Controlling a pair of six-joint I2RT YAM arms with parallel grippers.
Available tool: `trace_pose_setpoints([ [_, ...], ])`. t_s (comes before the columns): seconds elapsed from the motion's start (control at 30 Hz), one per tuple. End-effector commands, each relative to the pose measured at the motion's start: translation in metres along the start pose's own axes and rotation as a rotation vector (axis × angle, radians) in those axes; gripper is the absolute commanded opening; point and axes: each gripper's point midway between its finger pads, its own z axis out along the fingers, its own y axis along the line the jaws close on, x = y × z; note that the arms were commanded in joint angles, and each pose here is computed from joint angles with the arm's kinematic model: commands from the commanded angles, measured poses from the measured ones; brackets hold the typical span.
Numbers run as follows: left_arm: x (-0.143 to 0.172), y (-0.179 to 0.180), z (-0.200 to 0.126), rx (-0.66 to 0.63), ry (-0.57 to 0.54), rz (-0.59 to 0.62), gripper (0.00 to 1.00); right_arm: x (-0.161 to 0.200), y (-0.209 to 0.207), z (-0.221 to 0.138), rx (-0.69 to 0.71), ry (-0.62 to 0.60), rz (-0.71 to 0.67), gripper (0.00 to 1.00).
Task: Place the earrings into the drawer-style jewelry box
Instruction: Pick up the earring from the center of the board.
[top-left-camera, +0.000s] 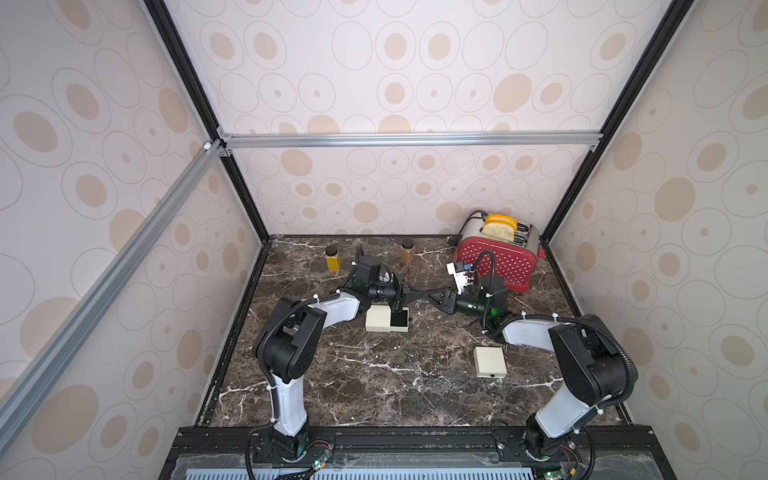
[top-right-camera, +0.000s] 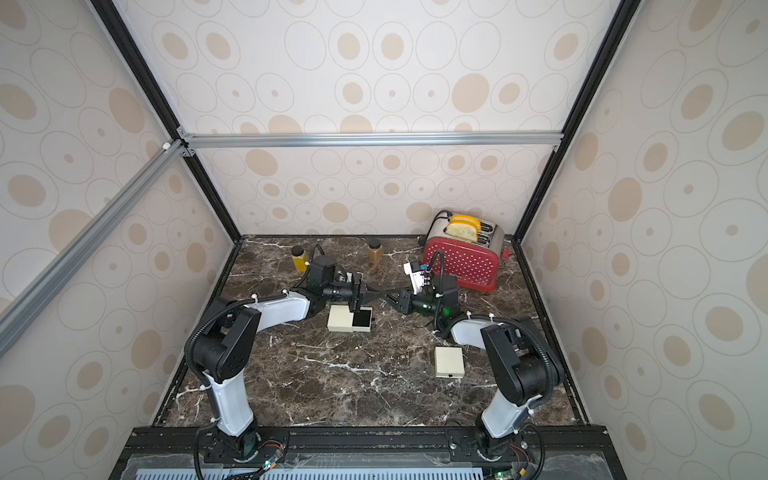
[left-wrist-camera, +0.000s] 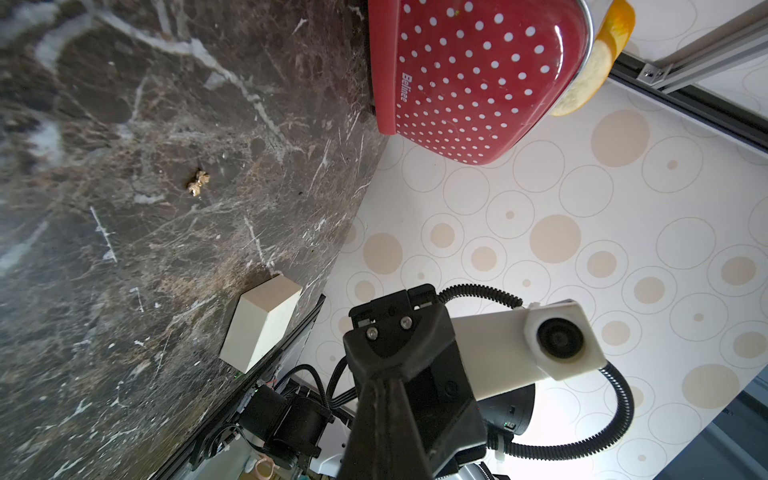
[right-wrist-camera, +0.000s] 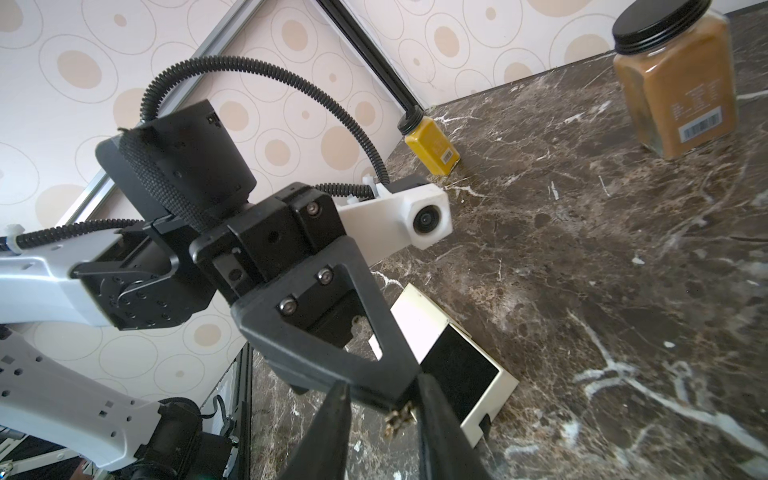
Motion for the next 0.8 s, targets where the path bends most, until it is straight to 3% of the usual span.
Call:
trace_pose_setpoints([
  [0.0,0.0083,-0.0225,-0.0081,0.05,0.005,0.037,0.0,0.0,0.0162,0.0043,-0.052,0.008,-0.025,0.31],
  [0.27,0.0083,-0.0241,-0.0103,0.055,-0.002,0.043,0.0,0.0047,0.0132,0.0062,-0.053,0.016,-0.011,0.31],
  [0.77,0.0059,-0.0239,-0.0115,0.059,-0.013,0.047,0.0,0.0045,0.0127,0.0066,-0.047,0.021,-0.013,0.22],
])
